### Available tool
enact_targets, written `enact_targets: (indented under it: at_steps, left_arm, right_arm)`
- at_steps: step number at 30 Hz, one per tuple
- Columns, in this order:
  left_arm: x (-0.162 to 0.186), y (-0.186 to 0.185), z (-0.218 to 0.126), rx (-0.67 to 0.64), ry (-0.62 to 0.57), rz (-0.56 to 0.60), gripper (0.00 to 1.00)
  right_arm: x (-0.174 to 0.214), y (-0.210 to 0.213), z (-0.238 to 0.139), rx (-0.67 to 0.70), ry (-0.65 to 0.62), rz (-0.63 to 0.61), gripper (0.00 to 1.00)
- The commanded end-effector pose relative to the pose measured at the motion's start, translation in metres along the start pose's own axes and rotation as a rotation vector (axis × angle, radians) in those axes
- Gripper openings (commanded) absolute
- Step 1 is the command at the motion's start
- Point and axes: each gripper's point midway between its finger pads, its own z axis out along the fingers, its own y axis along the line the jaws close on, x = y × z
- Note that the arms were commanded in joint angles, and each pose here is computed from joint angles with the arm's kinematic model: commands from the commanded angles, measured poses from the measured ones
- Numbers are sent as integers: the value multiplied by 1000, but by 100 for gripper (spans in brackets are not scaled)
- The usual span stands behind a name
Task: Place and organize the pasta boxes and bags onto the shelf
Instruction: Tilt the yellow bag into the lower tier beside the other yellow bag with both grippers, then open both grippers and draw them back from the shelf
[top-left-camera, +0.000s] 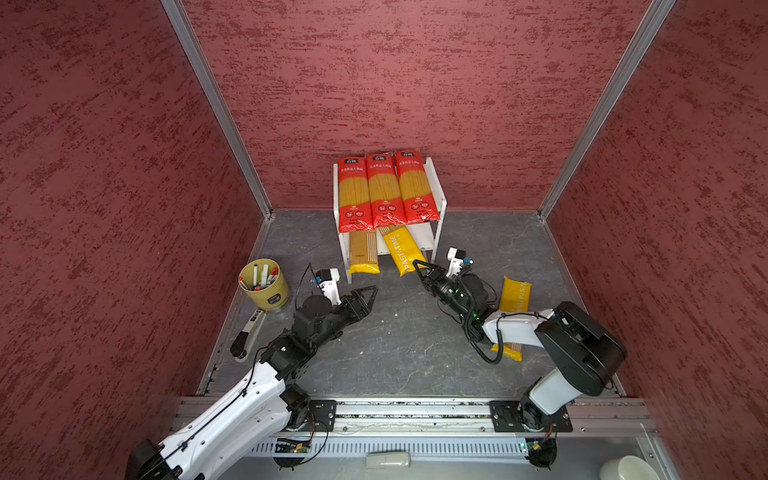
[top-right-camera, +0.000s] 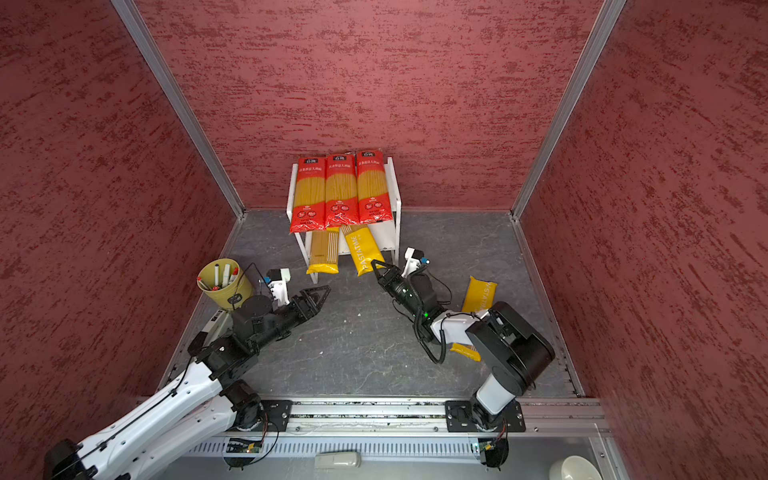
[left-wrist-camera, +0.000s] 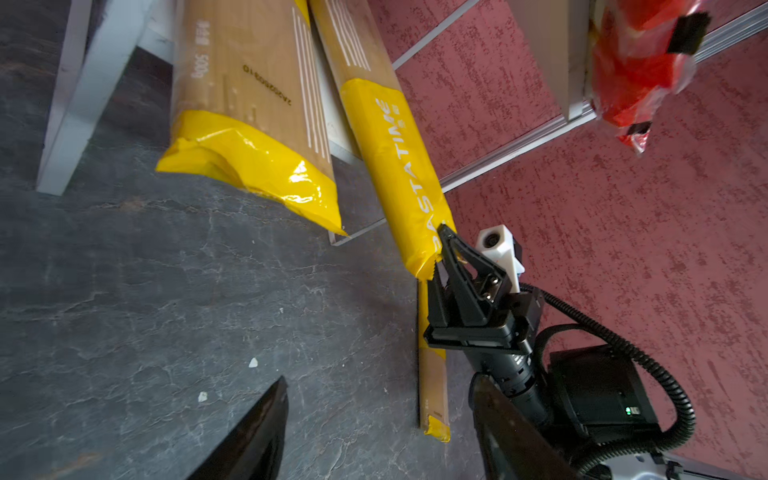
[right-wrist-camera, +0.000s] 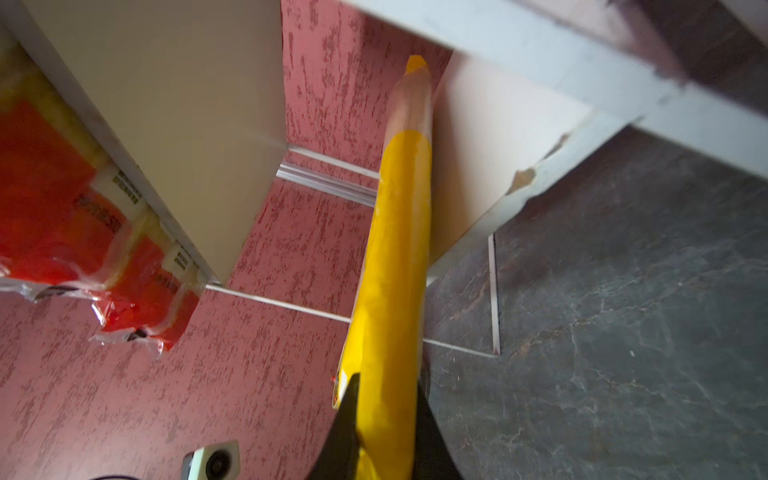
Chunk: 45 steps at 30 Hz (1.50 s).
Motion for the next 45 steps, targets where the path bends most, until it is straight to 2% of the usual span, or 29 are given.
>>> enact_targets:
  at_steps: [1, 6, 14, 21, 30, 35, 39, 42, 45]
  left_arm:
    - [10, 18, 1, -68, 34, 24, 70]
    - [14, 19, 6, -66, 49, 17, 70]
    - [16, 20, 4, -72, 48, 22, 70]
    - [17, 21, 6, -71, 48, 23, 70]
    - [16, 20, 6, -69, 47, 24, 70]
    - [16, 21, 6, -71, 46, 29, 70]
    - [18, 18, 6, -61, 50, 62, 70]
    - [24, 13, 9, -47, 61, 112, 70]
    - [38, 1, 16, -18, 87, 213, 70]
  right_arm:
    - [-40, 56, -6, -168, -216, 50, 0]
    - [-23, 55, 15, -125, -197, 70, 0]
    - [12, 59, 40, -136, -138, 121, 0]
    - [36, 48, 41, -106, -106, 149, 0]
    - [46, 43, 40, -89, -87, 165, 1]
    - [50, 40, 36, -78, -58, 161, 25]
    - [55, 31, 26, -27, -15, 117, 39]
    - [58, 19, 13, 39, 31, 48, 47]
    - [60, -2, -6, 134, 93, -39, 49]
